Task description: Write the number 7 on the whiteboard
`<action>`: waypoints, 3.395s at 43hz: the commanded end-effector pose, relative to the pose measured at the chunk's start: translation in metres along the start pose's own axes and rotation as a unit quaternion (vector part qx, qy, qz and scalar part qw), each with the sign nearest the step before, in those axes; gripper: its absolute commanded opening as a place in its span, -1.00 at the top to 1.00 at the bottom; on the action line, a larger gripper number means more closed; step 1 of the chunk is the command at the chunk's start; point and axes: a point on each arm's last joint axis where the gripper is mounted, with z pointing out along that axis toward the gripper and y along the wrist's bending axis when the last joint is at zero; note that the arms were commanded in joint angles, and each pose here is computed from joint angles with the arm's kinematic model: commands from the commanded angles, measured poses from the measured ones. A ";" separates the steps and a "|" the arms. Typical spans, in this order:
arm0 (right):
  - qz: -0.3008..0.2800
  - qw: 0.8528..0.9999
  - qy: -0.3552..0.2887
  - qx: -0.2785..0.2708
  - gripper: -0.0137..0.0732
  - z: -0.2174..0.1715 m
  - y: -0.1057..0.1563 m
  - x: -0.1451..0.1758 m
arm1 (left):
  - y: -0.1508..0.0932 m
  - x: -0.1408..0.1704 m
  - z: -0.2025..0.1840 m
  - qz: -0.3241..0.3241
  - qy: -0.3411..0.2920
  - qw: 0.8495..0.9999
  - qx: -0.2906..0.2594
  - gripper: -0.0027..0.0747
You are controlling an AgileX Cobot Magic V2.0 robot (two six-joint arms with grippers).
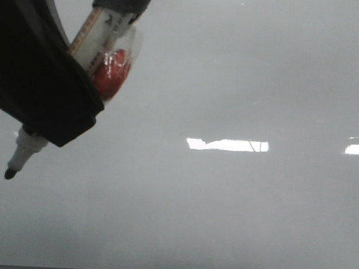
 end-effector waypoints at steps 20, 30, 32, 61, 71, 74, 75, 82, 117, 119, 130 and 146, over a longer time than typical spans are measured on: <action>-0.087 0.983 0.045 -0.157 -0.61 0.087 0.013 -0.076 | -0.004 -0.012 -0.012 0.005 -0.041 0.999 -0.008 0.91; -0.095 0.978 0.067 -0.173 -0.60 0.097 0.012 -0.081 | -0.004 -0.012 -0.012 0.005 -0.041 0.999 -0.008 0.91; -0.094 0.978 0.069 -0.174 -0.60 0.099 0.012 -0.081 | -0.004 -0.012 -0.012 0.005 -0.041 0.999 -0.008 0.91; -0.090 0.969 0.110 -0.201 0.67 0.106 0.011 -0.073 | 0.000 -0.017 -0.012 -0.003 -0.068 0.997 -0.029 0.75; -0.099 0.974 0.102 -0.174 0.83 0.108 0.006 -0.074 | 0.003 -0.020 -0.014 -0.006 -0.085 0.995 -0.049 -0.55; -0.114 0.977 0.106 -0.144 0.83 0.110 0.000 -0.074 | 0.003 -0.021 -0.017 -0.004 -0.097 0.993 -0.062 -0.68; -0.117 0.978 0.107 -0.132 0.83 0.110 -0.003 -0.073 | 0.002 -0.021 -0.019 -0.005 -0.102 0.993 -0.065 -0.67; -0.094 0.990 0.094 -0.048 0.83 0.108 -0.032 -0.074 | -0.012 -0.014 -0.037 0.011 -0.131 0.988 -0.086 -0.49; -0.002 0.989 -0.106 0.099 0.83 0.153 -0.095 -0.112 | -0.104 0.085 -0.100 0.030 -0.332 0.924 -0.185 0.98; 0.000 0.990 -0.103 0.099 0.83 0.159 -0.098 -0.113 | -0.104 0.085 -0.100 0.030 -0.332 0.924 -0.185 0.98; 0.005 0.985 -0.113 0.127 0.83 0.162 -0.110 -0.113 | -0.104 0.085 -0.100 0.030 -0.332 0.924 -0.185 0.98; 0.049 0.968 -0.119 0.214 0.83 0.103 -0.143 -0.076 | -0.104 0.085 -0.100 0.030 -0.332 0.924 -0.185 0.98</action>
